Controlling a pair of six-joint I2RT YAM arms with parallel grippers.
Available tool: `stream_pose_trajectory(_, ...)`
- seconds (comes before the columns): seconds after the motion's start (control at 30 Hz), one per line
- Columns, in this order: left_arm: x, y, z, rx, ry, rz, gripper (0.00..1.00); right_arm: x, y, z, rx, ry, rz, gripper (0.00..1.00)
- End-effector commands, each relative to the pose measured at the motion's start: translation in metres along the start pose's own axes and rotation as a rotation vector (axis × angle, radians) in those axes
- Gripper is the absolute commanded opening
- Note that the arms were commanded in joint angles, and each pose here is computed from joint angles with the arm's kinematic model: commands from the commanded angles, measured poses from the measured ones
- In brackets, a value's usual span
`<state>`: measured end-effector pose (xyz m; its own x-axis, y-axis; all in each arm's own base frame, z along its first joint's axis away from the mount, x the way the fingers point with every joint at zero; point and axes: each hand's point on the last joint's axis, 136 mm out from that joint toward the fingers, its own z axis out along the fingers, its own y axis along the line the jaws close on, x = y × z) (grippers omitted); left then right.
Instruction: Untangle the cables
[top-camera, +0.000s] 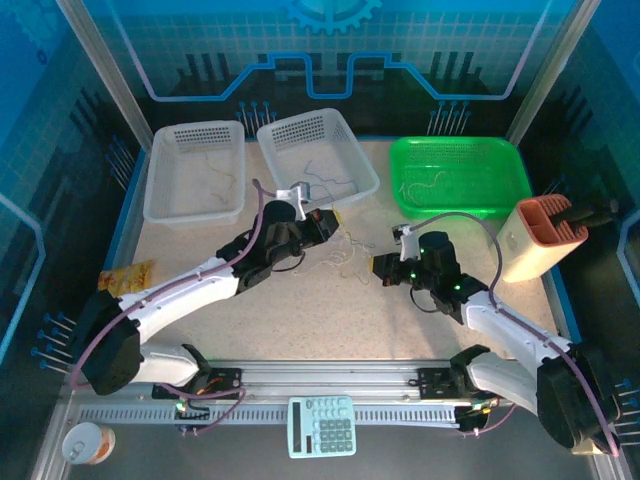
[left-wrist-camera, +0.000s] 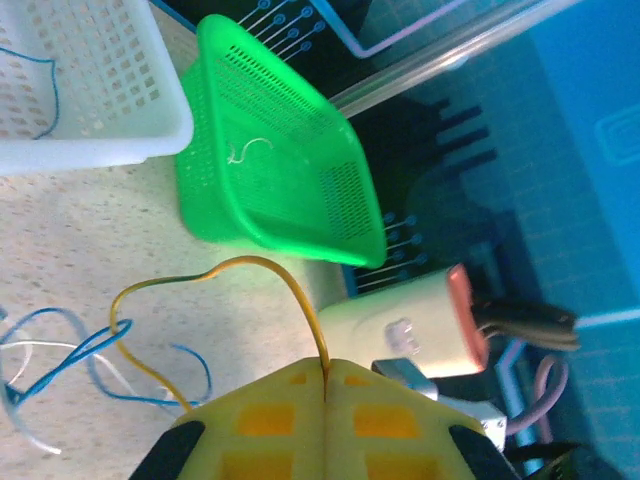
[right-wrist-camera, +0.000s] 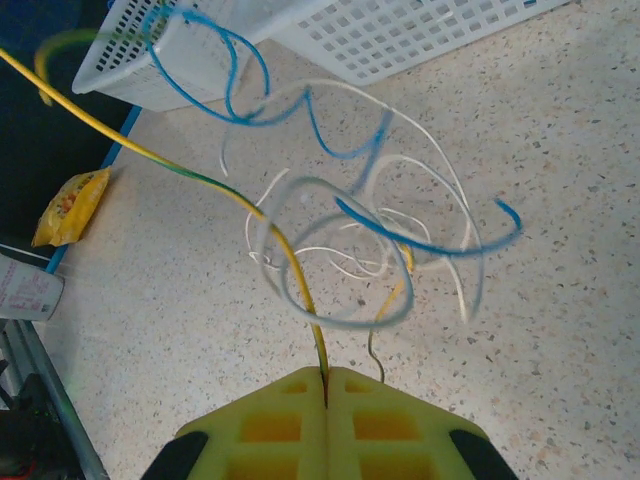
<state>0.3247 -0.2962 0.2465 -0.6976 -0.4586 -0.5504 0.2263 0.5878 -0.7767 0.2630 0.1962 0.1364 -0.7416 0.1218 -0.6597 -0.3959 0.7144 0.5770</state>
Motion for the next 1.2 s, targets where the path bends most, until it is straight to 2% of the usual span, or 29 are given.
stream_pose_trajectory(0.0, 0.010, -0.003, -0.004, -0.005, 0.064, 0.189, 0.00, -0.008, 0.000, -0.002, 0.008, -0.019, -0.007, 0.22)
stream_pose_trajectory(0.03, 0.012, -0.003, -0.003, -0.002, 0.071, 0.210, 0.00, -0.010, 0.001, -0.004, 0.014, -0.021, -0.013, 0.35)
stream_pose_trajectory(0.07, 0.013, -0.004, -0.004, 0.003, 0.074, 0.227, 0.00, -0.012, 0.002, -0.006, 0.023, -0.023, -0.019, 0.43)
stream_pose_trajectory(0.13, 0.017, -0.004, -0.004, 0.016, 0.084, 0.256, 0.00, -0.016, 0.003, -0.011, 0.035, -0.029, -0.030, 0.50)
stream_pose_trajectory(0.23, 0.023, -0.007, -0.003, 0.042, 0.093, 0.292, 0.00, -0.023, 0.007, -0.019, 0.042, -0.043, -0.042, 0.55)
stream_pose_trajectory(0.5, 0.034, -0.009, -0.002, 0.061, 0.112, 0.315, 0.00, -0.039, 0.034, -0.025, -0.055, -0.064, -0.077, 0.63)
stream_pose_trajectory(0.73, 0.037, -0.009, 0.003, 0.060, 0.119, 0.237, 0.00, -0.042, 0.054, -0.014, -0.120, -0.056, -0.123, 0.62)
stream_pose_trajectory(1.17, 0.031, -0.026, 0.001, 0.093, 0.128, 0.110, 0.00, -0.041, 0.050, 0.023, -0.118, 0.001, -0.163, 0.63)
